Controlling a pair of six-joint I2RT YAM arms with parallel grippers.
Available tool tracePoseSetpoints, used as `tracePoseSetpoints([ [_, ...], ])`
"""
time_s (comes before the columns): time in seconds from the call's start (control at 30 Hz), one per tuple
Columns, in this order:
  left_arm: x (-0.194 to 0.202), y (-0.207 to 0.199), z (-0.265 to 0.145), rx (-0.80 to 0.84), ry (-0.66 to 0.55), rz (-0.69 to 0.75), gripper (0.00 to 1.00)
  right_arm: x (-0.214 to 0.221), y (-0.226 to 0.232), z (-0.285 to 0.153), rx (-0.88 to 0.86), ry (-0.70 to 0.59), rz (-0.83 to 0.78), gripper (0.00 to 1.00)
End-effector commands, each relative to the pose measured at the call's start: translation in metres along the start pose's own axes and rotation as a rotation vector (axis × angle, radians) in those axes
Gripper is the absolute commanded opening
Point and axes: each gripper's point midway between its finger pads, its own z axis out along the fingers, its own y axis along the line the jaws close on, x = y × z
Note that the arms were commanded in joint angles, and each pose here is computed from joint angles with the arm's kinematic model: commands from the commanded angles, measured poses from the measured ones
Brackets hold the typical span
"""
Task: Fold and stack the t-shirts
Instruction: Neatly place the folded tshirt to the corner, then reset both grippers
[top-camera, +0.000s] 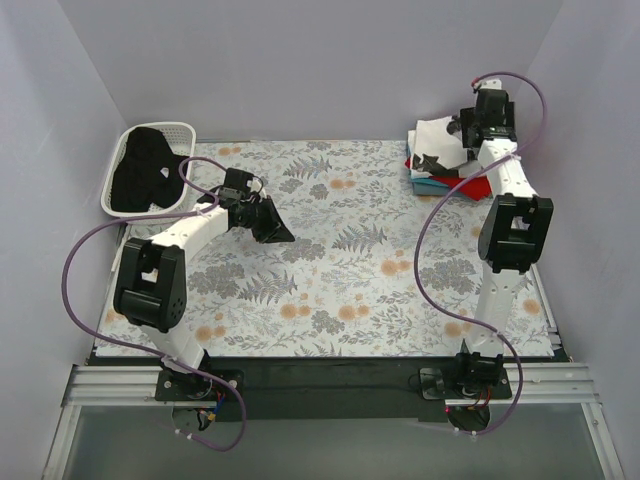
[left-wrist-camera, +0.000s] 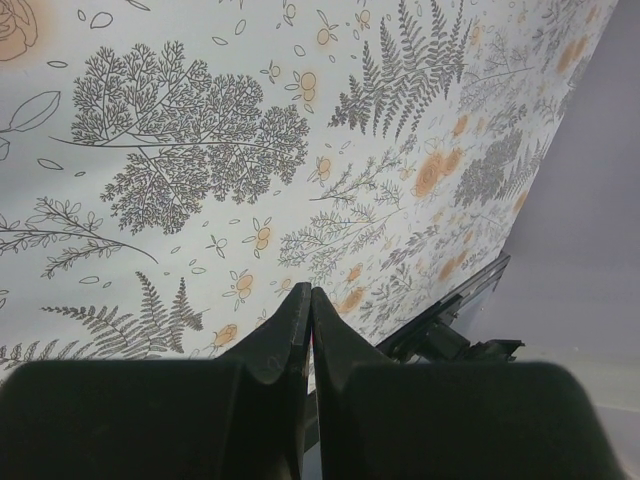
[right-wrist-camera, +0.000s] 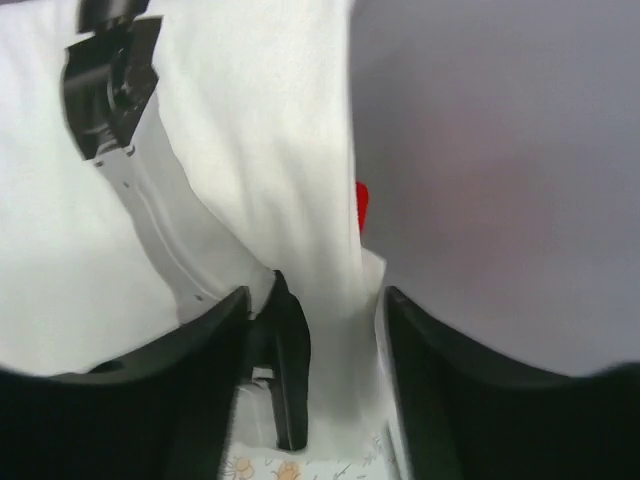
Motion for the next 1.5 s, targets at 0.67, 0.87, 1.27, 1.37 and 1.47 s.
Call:
tracePoseSetpoints([
  [0.67,-0.010,-0.010,-0.036,0.001,-0.178,0.045,0.17,-0.024,0.131,-0.202,-0.554,-0.048,0.346,0.98],
  [0.87,0.001,-0.004,-0.060,-0.013,-0.259,0.070,0.19,0.028,0.176,-0.298,-0.722,-0.058,0.330,0.98],
  [1.27,0.024,0.022,-0.080,-0.059,-0.357,0.097,0.20,0.118,0.166,-0.357,-0.806,-0.035,0.351,0.98],
  [1.37,0.028,0.024,-0.080,-0.059,-0.348,0.106,0.20,0.128,0.166,-0.356,-0.800,-0.017,0.351,0.98],
  [1.47,0.030,0.023,-0.082,-0.048,-0.348,0.121,0.20,0.134,0.171,-0.355,-0.812,0.010,0.360,0.98],
])
